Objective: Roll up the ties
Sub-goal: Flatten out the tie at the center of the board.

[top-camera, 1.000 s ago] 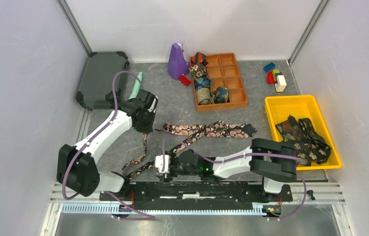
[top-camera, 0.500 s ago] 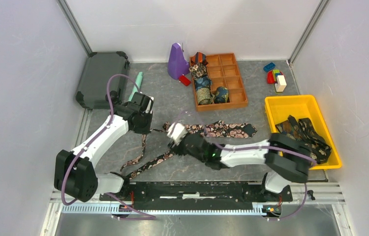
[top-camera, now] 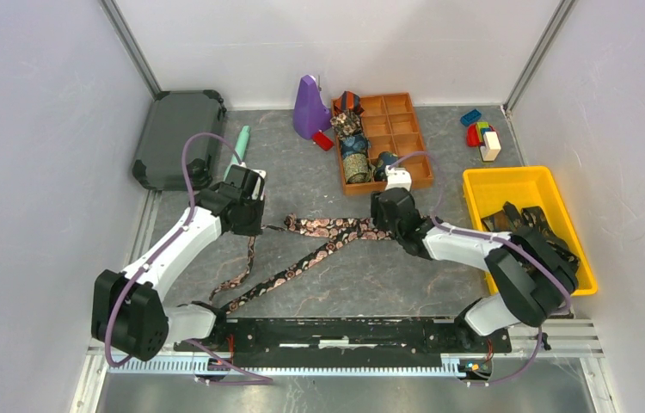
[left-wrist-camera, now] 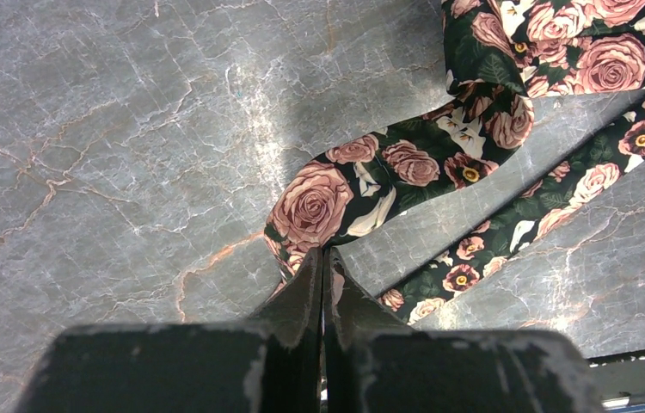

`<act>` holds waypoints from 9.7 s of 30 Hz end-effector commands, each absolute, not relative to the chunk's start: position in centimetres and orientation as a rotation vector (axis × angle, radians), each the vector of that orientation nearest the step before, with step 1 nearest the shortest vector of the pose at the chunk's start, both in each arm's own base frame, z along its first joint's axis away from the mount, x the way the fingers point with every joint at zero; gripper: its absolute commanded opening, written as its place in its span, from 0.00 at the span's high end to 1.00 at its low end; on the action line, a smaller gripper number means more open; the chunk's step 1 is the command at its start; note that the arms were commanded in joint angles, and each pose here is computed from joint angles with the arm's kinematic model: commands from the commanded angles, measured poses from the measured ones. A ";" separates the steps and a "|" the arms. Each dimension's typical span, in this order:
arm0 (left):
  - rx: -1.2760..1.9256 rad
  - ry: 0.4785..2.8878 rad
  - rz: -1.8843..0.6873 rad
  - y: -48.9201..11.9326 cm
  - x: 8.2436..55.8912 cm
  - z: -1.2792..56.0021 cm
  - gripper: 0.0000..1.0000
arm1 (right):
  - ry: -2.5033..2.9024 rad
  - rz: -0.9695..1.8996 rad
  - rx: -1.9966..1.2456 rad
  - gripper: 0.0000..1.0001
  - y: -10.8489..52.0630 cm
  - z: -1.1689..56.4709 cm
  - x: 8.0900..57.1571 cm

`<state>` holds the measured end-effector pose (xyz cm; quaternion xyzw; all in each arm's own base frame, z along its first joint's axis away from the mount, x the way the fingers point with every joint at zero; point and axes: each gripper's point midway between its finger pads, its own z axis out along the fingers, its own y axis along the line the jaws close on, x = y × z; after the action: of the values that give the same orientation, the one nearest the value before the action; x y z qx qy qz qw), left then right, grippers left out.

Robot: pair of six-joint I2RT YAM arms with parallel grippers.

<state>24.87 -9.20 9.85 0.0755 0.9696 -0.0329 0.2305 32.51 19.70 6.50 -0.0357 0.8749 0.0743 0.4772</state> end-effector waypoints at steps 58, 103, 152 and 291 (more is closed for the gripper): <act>0.103 2.641 -0.088 -8.3 25.9 10.0 0.98 | 1.818 -0.427 0.731 1.00 -16.9 20.6 30.9; -0.320 2.653 -0.033 -1.7 27.4 9.4 0.98 | 2.009 0.506 -0.278 0.52 21.7 16.9 31.2; -0.259 1.538 -1.896 -18.7 26.6 26.0 0.98 | 2.429 0.456 -0.376 0.61 17.9 -0.7 27.5; -0.004 2.518 -0.134 -18.6 39.0 5.9 0.63 | 2.380 0.231 -0.318 0.67 15.5 2.8 30.1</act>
<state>37.05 -18.64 5.47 0.0084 0.9597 -0.0695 0.2722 28.06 16.13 1.93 -0.1342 0.9283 0.1051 0.3305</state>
